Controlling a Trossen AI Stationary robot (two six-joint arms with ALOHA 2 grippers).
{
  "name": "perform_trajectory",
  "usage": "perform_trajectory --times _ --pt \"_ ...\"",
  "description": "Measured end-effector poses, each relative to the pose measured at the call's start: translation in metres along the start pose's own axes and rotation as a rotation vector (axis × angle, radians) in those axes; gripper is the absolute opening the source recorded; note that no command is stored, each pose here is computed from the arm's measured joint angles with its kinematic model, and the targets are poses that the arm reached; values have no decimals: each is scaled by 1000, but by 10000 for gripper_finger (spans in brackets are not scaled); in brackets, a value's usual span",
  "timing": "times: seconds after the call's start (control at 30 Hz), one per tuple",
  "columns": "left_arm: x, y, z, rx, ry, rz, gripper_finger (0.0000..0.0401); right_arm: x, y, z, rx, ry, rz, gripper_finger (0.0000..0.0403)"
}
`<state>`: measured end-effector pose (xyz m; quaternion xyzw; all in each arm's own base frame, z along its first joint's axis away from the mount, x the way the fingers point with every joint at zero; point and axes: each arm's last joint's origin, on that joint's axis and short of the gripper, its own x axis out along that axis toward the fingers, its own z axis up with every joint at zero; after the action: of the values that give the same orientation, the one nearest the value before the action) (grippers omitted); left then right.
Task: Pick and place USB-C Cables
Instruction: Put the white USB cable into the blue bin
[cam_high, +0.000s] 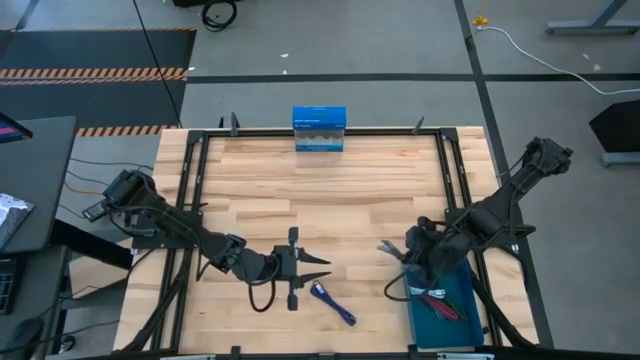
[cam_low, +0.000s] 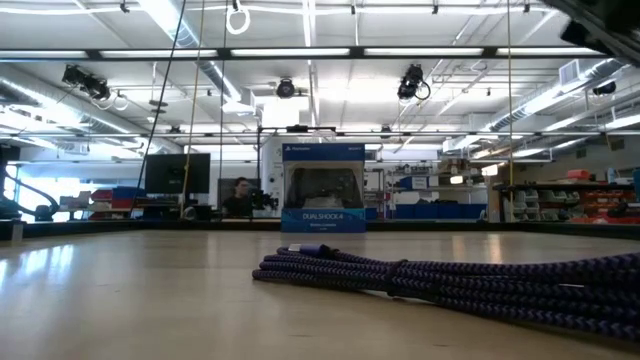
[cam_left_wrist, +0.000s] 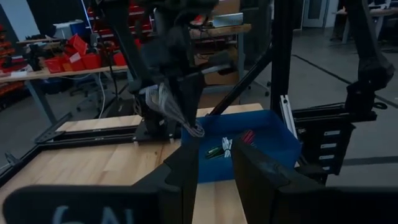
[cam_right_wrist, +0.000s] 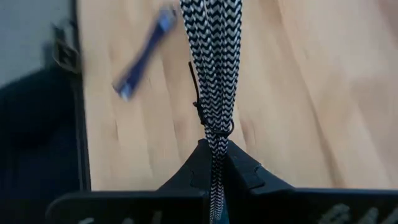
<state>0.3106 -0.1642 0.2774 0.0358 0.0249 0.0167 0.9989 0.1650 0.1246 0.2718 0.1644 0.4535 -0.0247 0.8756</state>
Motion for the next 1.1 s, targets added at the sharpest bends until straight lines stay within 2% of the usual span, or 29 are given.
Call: perform_trajectory --times 0.23,0.47,0.57,0.8,0.9,1.1 --pt "0 0 0 -16 0 1 105 -4 -5 -19 159 201 -58 19" --pt "0 1 0 -29 2 2 105 -12 2 -39 272 400 -35 19" --pt "1 2 -1 -28 6 5 105 -13 4 -49 319 459 -85 19" --pt "1 2 -1 -51 9 6 105 -1 7 -76 413 510 -228 19" --pt "2 3 -2 -71 20 9 105 6 5 -85 441 536 -279 33" --pt "2 4 -6 -101 47 13 105 21 5 -102 463 565 -303 49"
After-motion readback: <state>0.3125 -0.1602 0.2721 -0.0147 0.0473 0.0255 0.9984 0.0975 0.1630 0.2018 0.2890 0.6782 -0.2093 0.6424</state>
